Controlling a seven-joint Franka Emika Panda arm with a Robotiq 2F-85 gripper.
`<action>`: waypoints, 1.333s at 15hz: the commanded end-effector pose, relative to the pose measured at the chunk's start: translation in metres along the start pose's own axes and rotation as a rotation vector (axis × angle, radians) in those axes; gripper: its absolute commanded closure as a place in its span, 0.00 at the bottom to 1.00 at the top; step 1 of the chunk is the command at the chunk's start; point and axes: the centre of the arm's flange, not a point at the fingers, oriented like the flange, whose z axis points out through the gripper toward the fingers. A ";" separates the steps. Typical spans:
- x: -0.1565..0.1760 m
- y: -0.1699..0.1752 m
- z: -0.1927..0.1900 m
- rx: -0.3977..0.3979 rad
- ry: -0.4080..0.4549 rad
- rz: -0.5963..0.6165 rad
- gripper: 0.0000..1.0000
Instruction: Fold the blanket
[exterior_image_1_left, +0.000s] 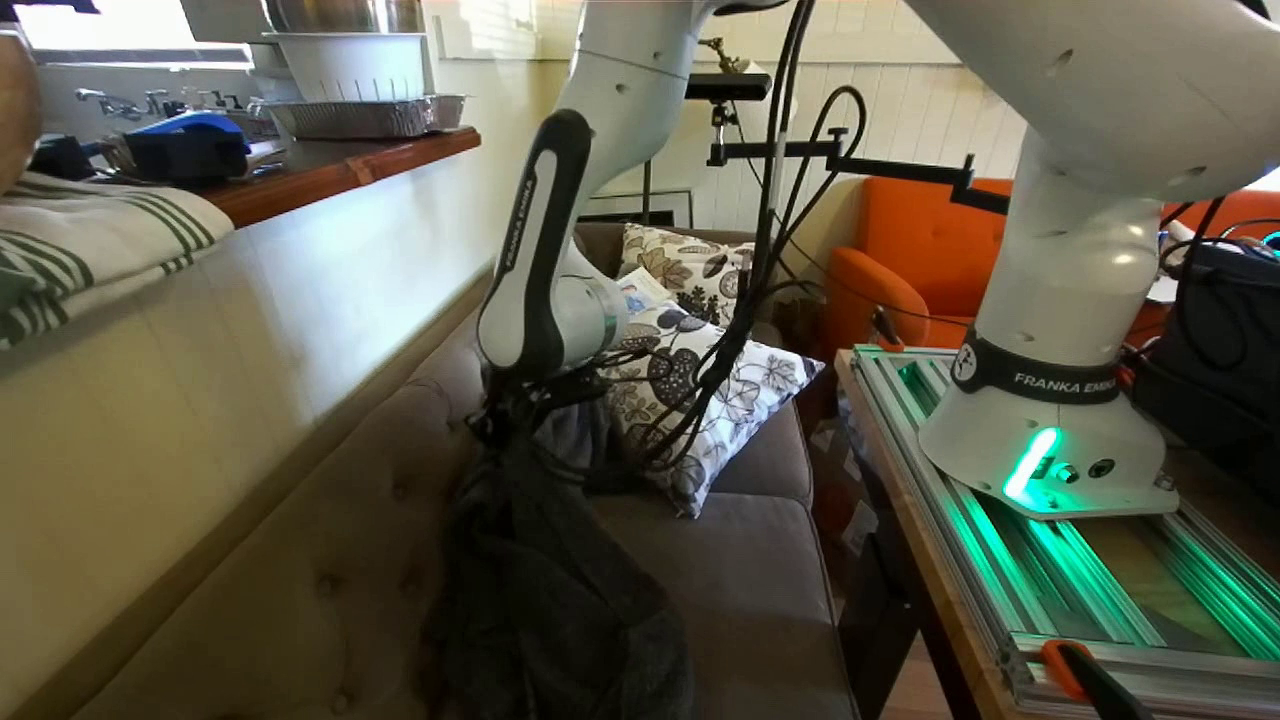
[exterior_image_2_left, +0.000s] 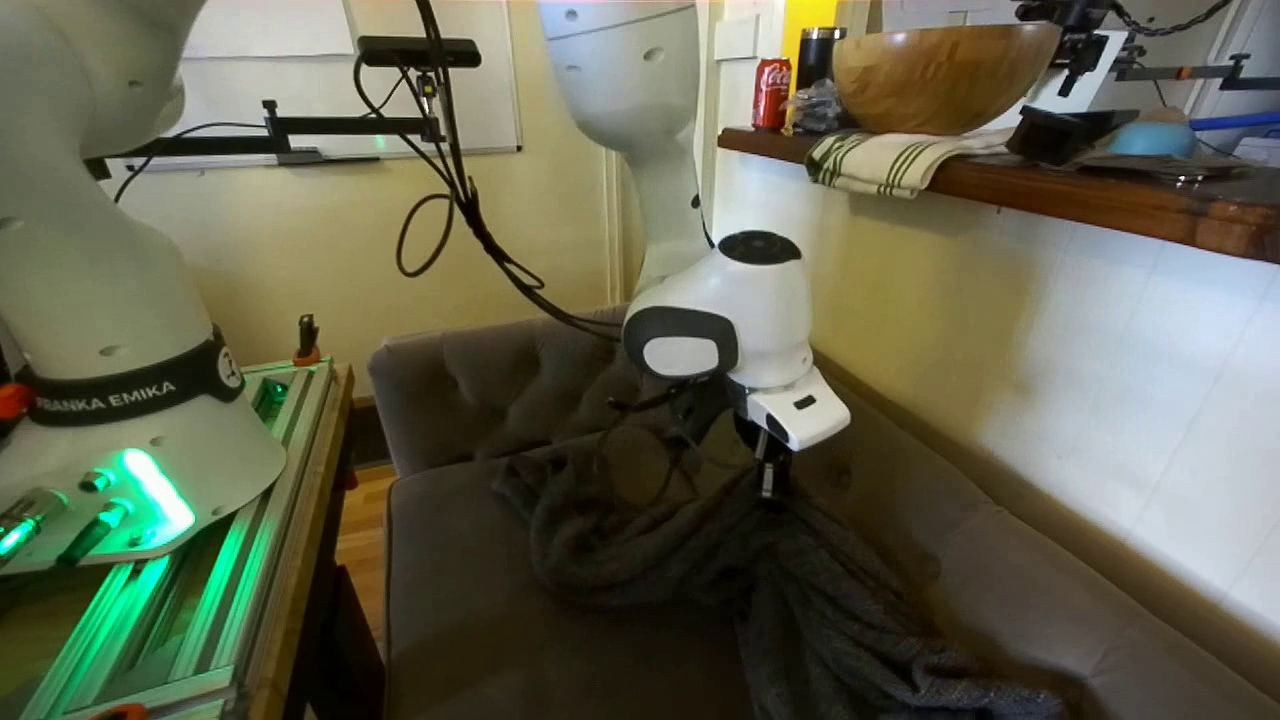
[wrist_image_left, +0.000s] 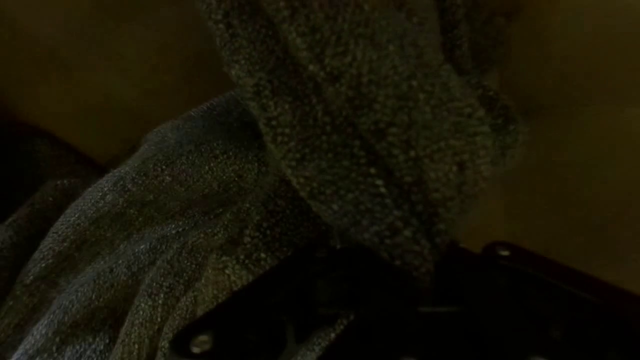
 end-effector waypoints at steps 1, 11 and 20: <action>-0.025 -0.001 -0.088 0.125 0.049 0.018 0.96; -0.070 -0.046 -0.267 0.402 0.221 -0.017 0.96; -0.116 -0.089 -0.382 0.615 0.315 -0.050 0.96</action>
